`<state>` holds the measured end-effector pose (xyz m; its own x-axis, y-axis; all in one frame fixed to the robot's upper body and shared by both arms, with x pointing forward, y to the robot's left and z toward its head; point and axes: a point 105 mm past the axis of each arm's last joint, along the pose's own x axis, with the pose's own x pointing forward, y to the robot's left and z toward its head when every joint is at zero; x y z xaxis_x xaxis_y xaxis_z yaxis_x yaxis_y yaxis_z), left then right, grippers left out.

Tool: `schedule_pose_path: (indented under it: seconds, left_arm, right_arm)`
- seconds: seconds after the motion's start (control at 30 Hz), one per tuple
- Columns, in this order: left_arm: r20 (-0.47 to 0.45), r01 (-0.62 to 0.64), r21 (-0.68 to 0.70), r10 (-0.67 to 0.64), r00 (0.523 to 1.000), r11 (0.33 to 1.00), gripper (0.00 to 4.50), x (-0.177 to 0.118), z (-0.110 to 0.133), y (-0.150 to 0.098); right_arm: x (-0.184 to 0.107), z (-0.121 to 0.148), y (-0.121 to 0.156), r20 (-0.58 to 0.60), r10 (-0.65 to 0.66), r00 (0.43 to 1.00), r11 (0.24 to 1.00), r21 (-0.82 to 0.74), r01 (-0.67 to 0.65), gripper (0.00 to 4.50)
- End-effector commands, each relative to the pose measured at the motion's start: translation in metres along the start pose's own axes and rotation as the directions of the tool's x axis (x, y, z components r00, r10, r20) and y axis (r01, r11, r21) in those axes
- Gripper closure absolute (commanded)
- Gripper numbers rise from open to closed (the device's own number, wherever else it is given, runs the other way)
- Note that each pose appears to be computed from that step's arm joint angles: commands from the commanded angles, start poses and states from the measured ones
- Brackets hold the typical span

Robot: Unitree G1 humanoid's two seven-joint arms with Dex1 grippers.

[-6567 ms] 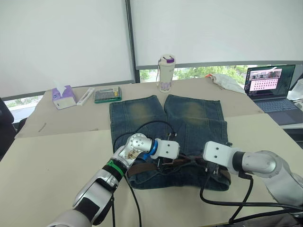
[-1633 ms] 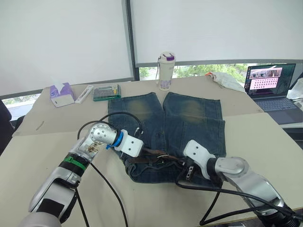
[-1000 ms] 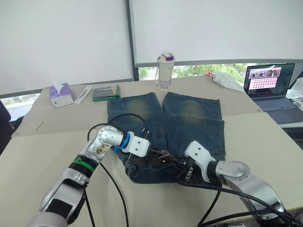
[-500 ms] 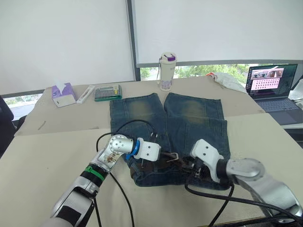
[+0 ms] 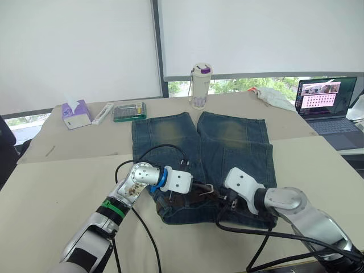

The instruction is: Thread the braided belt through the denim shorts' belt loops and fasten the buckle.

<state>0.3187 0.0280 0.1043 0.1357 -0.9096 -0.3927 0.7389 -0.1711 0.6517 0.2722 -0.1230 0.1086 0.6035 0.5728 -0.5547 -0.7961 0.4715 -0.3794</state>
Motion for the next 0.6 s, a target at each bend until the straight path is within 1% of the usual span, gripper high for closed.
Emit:
schedule_pose_path:
  seconds: [0.03,0.07,0.1,0.13,0.17,0.2,0.23,0.27,0.3,0.33,0.37,0.4,0.43,0.47,0.5,0.53,0.57,0.6]
  left_arm:
    - [0.028,-0.013,0.026,0.013,1.0,1.0,4.5,0.003,0.009,0.003]
    - [0.03,-0.015,0.025,0.014,0.999,1.0,4.5,0.004,0.01,0.003]
    - [0.03,-0.016,0.025,0.015,0.999,1.0,4.5,0.004,0.01,0.003]
    - [0.035,-0.005,-0.009,0.006,0.999,1.0,4.5,0.004,0.01,0.002]
    - [0.039,0.004,-0.035,-0.002,0.999,0.999,4.5,0.004,0.01,0.002]
    - [0.054,0.007,-0.075,-0.003,0.999,0.997,4.5,0.003,0.012,0.003]
    - [0.087,-0.006,-0.132,0.017,0.996,0.991,4.5,0.002,0.017,0.007]
    - [0.119,0.0,-0.198,0.024,0.993,0.98,4.12,-0.001,0.022,0.009]
    - [0.141,0.011,-0.244,0.024,0.99,0.97,3.73,-0.003,0.026,0.01]
    - [0.165,0.007,-0.315,0.047,0.985,0.949,3.43,-0.008,0.029,0.013]
    - [0.192,-0.007,-0.404,0.093,0.977,0.915,3.1,-0.014,0.033,0.018]
    - [0.222,0.0,-0.52,0.135,0.966,0.854,2.79,-0.025,0.036,0.022]
    - [0.251,0.05,-0.625,0.139,0.958,0.779,2.44,-0.041,0.037,0.016]
    - [0.272,0.094,-0.683,0.133,0.953,0.725,2.1,-0.052,0.039,0.01]
    - [0.262,0.128,-0.748,0.112,0.959,0.651,2.45,-0.062,0.033,-0.005]
    - [0.24,0.147,-0.773,0.071,0.968,0.617,2.44,-0.068,0.028,-0.021]
    - [0.189,0.146,-0.782,0.007,0.982,0.605,2.57,-0.071,0.019,-0.041]
    - [0.155,0.148,-0.786,-0.04,0.987,0.6,2.87,-0.073,0.015,-0.055]
  right_arm:
    - [0.0,0.004,-0.005,0.019,-0.029,0.999,0.999,-0.021,0.03,2.48]
    - [0.001,0.004,-0.006,0.02,-0.035,0.999,0.999,-0.019,0.035,2.48]
    - [0.002,0.004,-0.006,0.02,-0.037,0.999,0.999,-0.02,0.038,3.0]
    - [0.002,0.004,-0.006,0.019,-0.031,0.999,0.999,-0.023,0.032,3.23]
    - [0.002,0.004,-0.005,0.019,-0.026,0.999,0.999,-0.025,0.027,3.57]
    - [0.002,0.004,-0.005,0.02,-0.031,0.999,0.999,-0.023,0.031,3.91]
    - [0.002,0.004,-0.005,0.02,-0.031,0.999,0.999,-0.023,0.032,4.27]
    - [0.002,0.003,-0.005,0.019,-0.032,0.999,0.999,-0.023,0.032,4.5]
    - [0.001,0.003,-0.004,0.019,-0.031,0.999,0.999,-0.023,0.031,4.5]
    - [0.001,0.003,-0.004,0.02,-0.033,0.999,0.999,-0.023,0.033,4.5]
    - [0.0,0.003,-0.004,0.02,-0.036,0.999,0.999,-0.022,0.036,4.5]
    - [-0.002,0.002,-0.005,0.015,-0.041,0.999,0.999,-0.025,0.042,4.5]
    - [-0.005,0.0,-0.007,0.01,-0.054,0.999,0.998,-0.029,0.054,4.5]
    - [-0.007,-0.001,-0.008,0.006,-0.062,0.998,0.998,-0.032,0.062,4.5]
    - [-0.01,-0.003,-0.009,-0.002,-0.073,0.997,0.997,-0.036,0.073,4.5]
    - [-0.012,-0.004,-0.01,-0.007,-0.081,0.997,0.996,-0.041,0.08,4.5]
    - [-0.015,-0.005,-0.011,-0.011,-0.09,0.996,0.995,-0.043,0.089,4.5]
    - [-0.017,-0.006,-0.012,-0.012,-0.096,0.995,0.994,-0.045,0.095,4.5]
